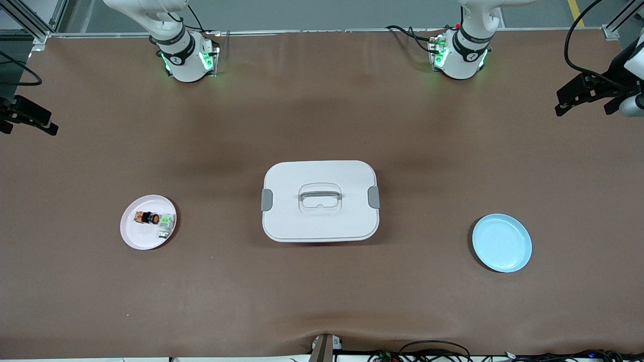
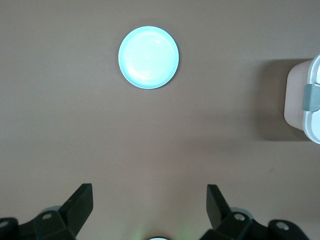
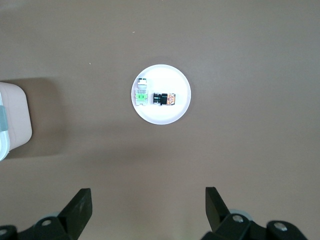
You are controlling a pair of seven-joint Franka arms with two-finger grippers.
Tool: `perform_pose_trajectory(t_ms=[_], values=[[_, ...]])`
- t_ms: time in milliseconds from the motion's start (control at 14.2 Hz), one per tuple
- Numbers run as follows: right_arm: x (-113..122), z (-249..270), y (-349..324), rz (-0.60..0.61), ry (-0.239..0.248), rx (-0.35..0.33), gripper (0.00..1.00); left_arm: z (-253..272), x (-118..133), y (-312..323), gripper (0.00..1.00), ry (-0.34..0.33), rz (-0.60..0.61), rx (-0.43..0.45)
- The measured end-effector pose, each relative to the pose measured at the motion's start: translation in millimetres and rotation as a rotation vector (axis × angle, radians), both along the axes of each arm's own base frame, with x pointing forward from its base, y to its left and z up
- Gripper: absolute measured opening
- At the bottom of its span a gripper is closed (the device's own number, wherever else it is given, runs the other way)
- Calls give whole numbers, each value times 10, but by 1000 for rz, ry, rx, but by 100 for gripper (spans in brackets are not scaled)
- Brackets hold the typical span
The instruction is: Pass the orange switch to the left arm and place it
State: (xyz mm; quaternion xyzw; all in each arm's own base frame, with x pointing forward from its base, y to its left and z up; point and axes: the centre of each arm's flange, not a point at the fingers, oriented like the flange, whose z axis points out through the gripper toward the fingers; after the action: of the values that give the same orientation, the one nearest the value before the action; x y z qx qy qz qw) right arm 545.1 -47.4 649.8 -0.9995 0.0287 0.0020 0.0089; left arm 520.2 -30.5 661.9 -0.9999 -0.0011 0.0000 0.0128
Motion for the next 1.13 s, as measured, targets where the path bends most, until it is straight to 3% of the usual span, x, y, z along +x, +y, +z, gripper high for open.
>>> perform_pose_trajectory(t_ms=[705, 1128], values=[[3, 33, -1, -7, -8, -1, 100, -1, 0, 5, 100, 1, 2, 0], [85, -192, 4, 8, 52, 2, 100, 0, 2, 44, 100, 1, 10, 0]])
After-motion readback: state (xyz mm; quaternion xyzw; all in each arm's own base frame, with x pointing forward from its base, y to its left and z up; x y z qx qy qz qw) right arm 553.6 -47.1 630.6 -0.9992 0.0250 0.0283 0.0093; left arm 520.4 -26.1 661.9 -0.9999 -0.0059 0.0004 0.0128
